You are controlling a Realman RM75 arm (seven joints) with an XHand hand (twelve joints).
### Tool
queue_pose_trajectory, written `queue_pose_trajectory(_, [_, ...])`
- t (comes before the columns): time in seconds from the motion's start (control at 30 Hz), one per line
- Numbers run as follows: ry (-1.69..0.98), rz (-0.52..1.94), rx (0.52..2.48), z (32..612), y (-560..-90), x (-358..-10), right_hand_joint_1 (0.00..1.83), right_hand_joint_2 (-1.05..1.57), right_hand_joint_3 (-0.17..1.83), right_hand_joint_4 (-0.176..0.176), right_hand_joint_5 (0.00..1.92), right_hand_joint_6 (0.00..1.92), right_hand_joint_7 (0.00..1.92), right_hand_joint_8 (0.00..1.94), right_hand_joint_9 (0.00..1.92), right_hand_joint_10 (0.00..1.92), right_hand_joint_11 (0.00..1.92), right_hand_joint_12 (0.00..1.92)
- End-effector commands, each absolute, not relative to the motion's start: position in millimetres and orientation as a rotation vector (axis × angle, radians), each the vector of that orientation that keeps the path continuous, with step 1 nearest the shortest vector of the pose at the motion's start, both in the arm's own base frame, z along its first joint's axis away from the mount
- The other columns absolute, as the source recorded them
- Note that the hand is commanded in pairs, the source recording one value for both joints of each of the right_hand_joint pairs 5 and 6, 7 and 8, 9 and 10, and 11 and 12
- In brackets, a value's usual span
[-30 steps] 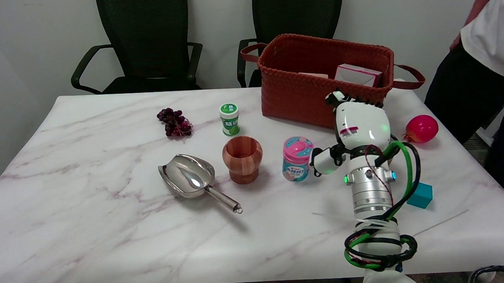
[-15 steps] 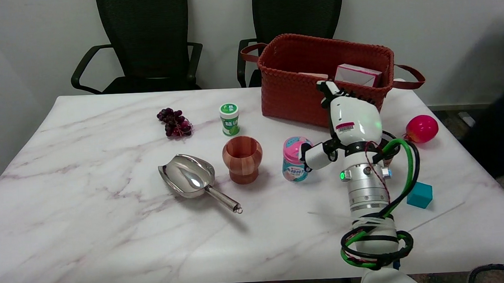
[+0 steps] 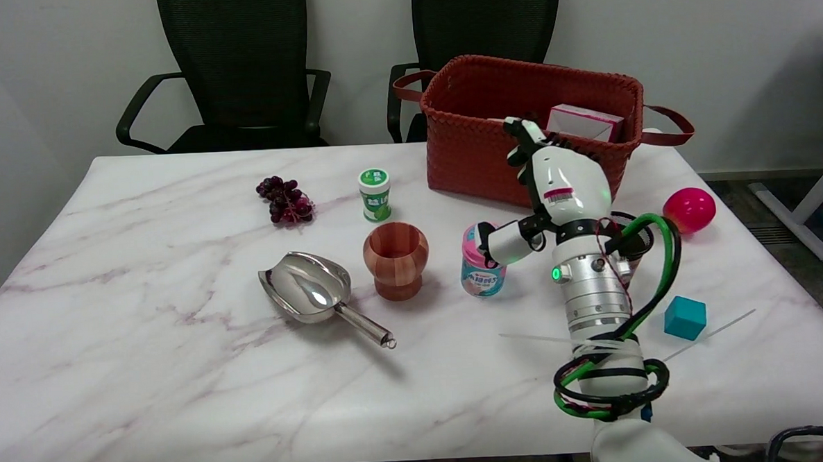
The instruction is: Pick up the pink gum jar.
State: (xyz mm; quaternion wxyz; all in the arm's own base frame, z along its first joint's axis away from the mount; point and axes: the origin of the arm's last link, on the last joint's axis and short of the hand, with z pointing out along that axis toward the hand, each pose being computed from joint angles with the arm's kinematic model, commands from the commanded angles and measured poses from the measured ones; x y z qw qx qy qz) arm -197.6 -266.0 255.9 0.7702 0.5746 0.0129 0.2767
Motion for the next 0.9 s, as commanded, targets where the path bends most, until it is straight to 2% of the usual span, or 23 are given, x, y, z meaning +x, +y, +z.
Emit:
queue_pose_trajectory(0.03, [-0.087, 0.634, 1.259, 260.8, -274.4, -208.8, 1.24, -0.05, 1.32, 0.0, 0.33, 0.33, 0.68, 0.68, 0.84, 0.84, 0.79, 0.79])
queue_pose_trajectory(0.2, [-0.163, 0.714, 1.22, 266.6, -271.8, -219.9, 1.24, -0.05, 1.32, 0.0, 0.32, 0.32, 0.67, 0.67, 0.83, 0.83, 0.79, 0.79])
queue_pose_trajectory(0.33, [-0.232, 0.81, 1.194, 269.3, -269.4, -230.3, 1.19, 0.0, 1.22, 0.0, 0.18, 0.18, 0.7, 0.7, 0.83, 0.83, 0.78, 0.78])
queue_pose_trajectory(0.4, [-0.255, 0.832, 1.193, 268.2, -268.1, -233.3, 1.19, 0.05, 1.13, 0.0, 0.1, 0.1, 0.69, 0.69, 0.78, 0.78, 0.73, 0.73])
queue_pose_trajectory(0.47, [-0.271, 0.848, 1.186, 267.9, -267.3, -234.6, 1.19, 0.06, 1.1, 0.0, 0.07, 0.07, 0.68, 0.68, 0.75, 0.75, 0.69, 0.69])
queue_pose_trajectory(0.5, [-0.279, 0.857, 1.184, 267.9, -266.7, -235.1, 1.2, 0.06, 1.14, 0.0, 0.04, 0.04, 0.63, 0.63, 0.67, 0.67, 0.63, 0.63])
queue_pose_trajectory(0.57, [-0.301, 0.882, 1.178, 268.0, -265.1, -237.1, 1.21, 0.04, 1.21, 0.0, 0.04, 0.04, 0.56, 0.56, 0.59, 0.59, 0.56, 0.56])
queue_pose_trajectory(0.73, [-0.37, 0.951, 1.165, 268.9, -262.0, -246.3, 1.22, -0.01, 1.19, 0.0, 0.06, 0.06, 0.48, 0.48, 0.5, 0.5, 0.46, 0.46])
queue_pose_trajectory(0.83, [-0.418, 0.998, 1.162, 268.7, -262.1, -250.8, 1.21, -0.08, 1.18, 0.0, 0.07, 0.07, 0.35, 0.35, 0.4, 0.4, 0.27, 0.27])
queue_pose_trajectory(0.9, [-0.453, 1.024, 1.162, 267.5, -262.1, -254.1, 1.21, -0.09, 1.17, 0.0, 0.07, 0.07, 0.29, 0.29, 0.33, 0.33, 0.2, 0.2])
